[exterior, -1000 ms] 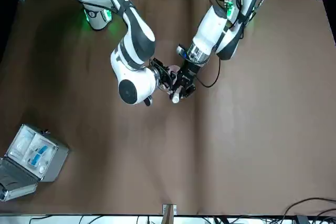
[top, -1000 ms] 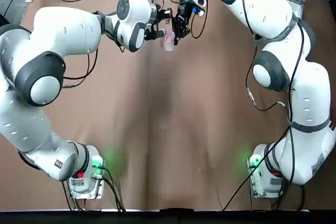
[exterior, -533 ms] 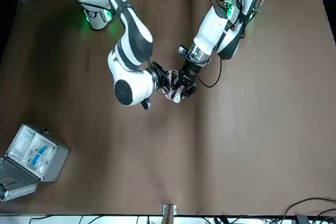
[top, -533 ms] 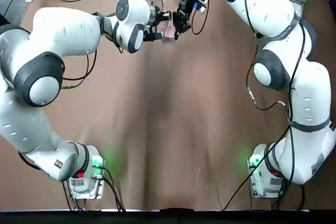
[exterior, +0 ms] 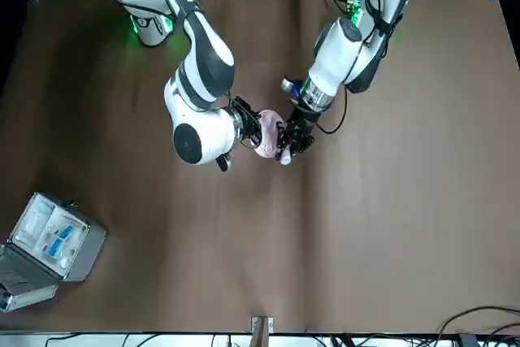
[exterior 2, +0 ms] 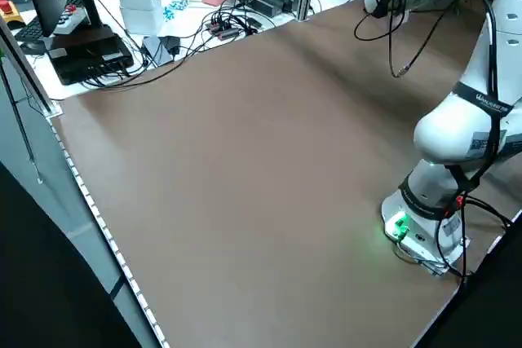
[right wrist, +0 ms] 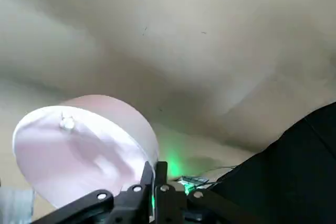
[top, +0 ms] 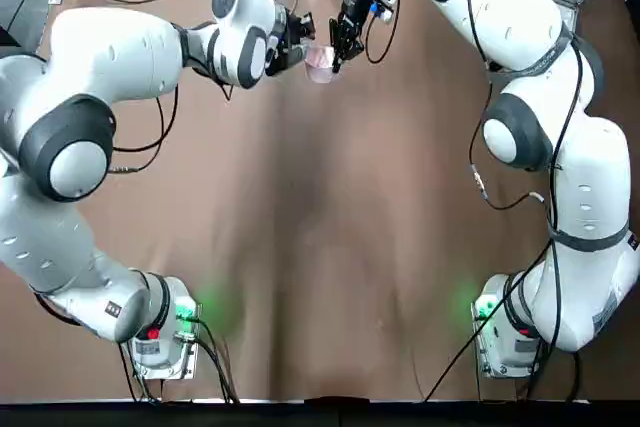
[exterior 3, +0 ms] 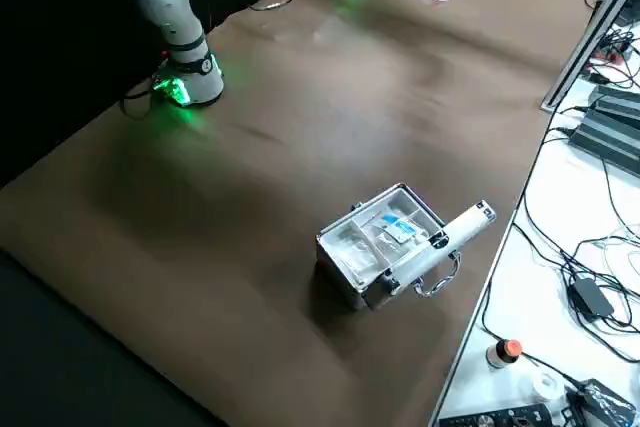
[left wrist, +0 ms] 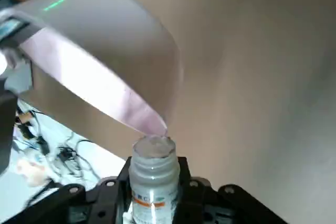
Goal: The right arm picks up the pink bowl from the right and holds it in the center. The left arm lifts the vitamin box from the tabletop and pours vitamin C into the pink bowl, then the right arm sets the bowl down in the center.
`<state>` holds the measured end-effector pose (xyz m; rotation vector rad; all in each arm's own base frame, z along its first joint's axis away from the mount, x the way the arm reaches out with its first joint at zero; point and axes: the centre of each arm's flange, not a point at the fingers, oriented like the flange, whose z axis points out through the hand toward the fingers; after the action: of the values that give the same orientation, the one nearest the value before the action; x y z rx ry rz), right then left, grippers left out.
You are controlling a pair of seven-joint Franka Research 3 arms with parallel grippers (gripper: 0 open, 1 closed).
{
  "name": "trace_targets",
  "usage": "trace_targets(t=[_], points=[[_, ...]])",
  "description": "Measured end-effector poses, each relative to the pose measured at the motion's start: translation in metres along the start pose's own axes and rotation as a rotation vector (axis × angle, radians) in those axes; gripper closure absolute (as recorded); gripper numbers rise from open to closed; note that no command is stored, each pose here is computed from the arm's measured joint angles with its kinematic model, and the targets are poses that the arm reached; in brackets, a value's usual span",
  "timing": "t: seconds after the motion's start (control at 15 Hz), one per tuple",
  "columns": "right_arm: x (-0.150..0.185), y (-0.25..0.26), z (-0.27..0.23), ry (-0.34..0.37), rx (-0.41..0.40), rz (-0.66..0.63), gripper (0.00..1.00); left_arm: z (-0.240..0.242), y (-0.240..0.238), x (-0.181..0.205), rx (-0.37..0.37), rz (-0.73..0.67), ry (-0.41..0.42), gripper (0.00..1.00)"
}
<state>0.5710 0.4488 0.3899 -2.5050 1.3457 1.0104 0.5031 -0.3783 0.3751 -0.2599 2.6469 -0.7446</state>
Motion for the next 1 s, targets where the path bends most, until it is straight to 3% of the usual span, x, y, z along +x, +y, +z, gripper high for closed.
trace_targets(t=[0.2, 0.6, 1.0], points=[[0.0, 0.0, 0.0, 0.0, 0.0, 0.0, 0.97, -0.008, -0.007, -0.013, 0.018, -0.202, 0.111, 0.65], [0.0, 0.0, 0.0, 0.0, 0.0, 0.0, 0.97, -0.002, 0.001, -0.018, 0.126, -0.64, 0.303, 0.65], [0.0, 0.0, 0.0, 0.0, 0.0, 0.0, 0.97, -0.003, 0.045, -0.082, 0.155, -0.912, 0.493, 0.65]])
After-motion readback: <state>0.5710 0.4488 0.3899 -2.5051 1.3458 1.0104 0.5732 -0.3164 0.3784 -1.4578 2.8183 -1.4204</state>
